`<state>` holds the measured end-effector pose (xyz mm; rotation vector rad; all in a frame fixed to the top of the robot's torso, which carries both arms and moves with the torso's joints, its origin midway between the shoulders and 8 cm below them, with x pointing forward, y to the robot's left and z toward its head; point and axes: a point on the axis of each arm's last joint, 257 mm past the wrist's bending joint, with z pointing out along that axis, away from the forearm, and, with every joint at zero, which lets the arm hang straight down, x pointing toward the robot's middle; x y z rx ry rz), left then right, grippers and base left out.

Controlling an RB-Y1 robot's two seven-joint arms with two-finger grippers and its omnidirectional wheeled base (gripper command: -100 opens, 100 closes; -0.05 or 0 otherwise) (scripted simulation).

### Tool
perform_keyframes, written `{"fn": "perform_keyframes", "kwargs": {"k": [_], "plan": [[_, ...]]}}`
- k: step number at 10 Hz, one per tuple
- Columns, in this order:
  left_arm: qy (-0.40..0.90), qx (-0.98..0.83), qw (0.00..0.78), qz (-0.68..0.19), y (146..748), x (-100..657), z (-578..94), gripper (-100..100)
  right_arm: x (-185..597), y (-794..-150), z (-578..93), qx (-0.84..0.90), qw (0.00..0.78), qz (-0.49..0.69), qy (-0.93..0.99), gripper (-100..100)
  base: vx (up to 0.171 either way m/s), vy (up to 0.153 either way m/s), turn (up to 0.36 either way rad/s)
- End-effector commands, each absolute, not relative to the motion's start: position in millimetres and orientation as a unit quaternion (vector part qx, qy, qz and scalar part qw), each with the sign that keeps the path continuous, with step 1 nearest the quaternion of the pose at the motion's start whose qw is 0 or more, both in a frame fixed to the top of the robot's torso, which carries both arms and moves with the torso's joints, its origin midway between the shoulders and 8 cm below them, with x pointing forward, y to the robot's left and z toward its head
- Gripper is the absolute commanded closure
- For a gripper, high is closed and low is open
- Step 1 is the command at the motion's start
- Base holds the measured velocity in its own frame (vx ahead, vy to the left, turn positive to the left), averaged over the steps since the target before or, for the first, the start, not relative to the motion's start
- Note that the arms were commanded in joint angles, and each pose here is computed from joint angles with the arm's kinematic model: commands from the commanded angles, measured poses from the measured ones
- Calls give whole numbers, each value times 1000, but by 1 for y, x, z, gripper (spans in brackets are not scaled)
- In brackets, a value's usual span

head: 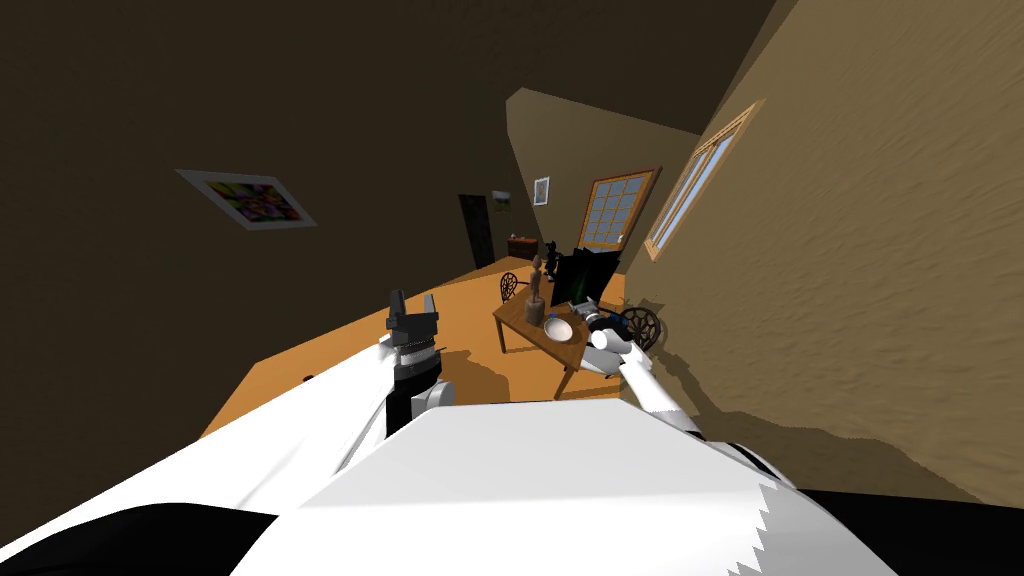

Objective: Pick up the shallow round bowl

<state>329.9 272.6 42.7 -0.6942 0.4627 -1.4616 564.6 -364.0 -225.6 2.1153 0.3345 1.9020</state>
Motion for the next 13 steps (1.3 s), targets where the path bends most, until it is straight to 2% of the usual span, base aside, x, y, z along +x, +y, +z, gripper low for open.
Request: {"fn": "perform_keyframes", "kwargs": {"k": [1,9,13], "plan": [[205,-308,666,-648,273,330,43,0,566,-368,-244,751,122,642,101,-100,1,-7,-2],[205,-308,666,-648,273,330,43,0,581,-382,-307,827,10,562,-5,-100,8,-5,-5],[205,-308,666,-648,273,330,43,0,571,-391,-344,854,-12,519,-41,-100,14,-4,-1]]}}
